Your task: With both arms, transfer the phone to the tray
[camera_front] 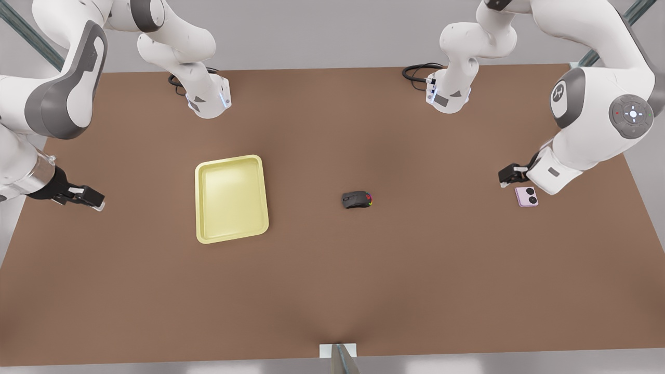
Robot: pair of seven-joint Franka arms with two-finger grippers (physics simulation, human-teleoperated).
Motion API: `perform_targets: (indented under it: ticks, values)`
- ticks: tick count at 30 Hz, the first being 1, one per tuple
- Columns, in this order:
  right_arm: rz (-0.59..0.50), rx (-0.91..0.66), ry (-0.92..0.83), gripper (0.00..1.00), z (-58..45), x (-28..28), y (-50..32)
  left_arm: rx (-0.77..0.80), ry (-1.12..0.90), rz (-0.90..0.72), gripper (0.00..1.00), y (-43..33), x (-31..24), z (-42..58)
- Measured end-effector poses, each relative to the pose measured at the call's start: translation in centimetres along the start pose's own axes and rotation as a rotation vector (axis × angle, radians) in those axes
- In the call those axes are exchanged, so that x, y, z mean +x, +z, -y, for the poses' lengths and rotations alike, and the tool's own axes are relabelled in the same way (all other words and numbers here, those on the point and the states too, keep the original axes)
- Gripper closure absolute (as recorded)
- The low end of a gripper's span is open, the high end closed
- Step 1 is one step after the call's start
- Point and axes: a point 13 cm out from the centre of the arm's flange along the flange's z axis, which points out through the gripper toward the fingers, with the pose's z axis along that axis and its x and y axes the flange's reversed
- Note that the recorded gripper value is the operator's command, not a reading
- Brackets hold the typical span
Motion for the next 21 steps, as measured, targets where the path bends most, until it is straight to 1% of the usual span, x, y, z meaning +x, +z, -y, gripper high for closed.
perform_targets:
  ticks: [4,7,10,12,17,21]
  values:
    - [0.006,-0.009,0.01,0.0,-0.1,0.0,-0.2,-0.008,-0.03,-0.03,0.0,2.6,-1.3,-1.8]
    - [0.006,-0.012,0.015,0.0,-0.1,-0.1,-0.2,-0.025,-0.124,-0.075,0.0,6.5,-2.1,-9.3]
    - [0.005,-0.012,0.019,0.0,-0.2,-0.1,-0.1,-0.001,-0.181,-0.157,0.0,14.5,0.7,-15.2]
    - [0.005,-0.012,0.022,0.0,-0.2,-0.1,-0.1,0.028,-0.202,-0.162,0.0,18.7,2.3,-18.3]
    - [0.002,-0.012,0.027,0.0,-0.2,-0.2,0.1,0.072,-0.147,-0.116,0.0,27.0,5.9,-20.4]
    - [0.002,-0.012,0.03,0.0,-0.2,-0.2,0.1,0.05,-0.076,-0.06,0.0,31.9,7.4,-21.3]
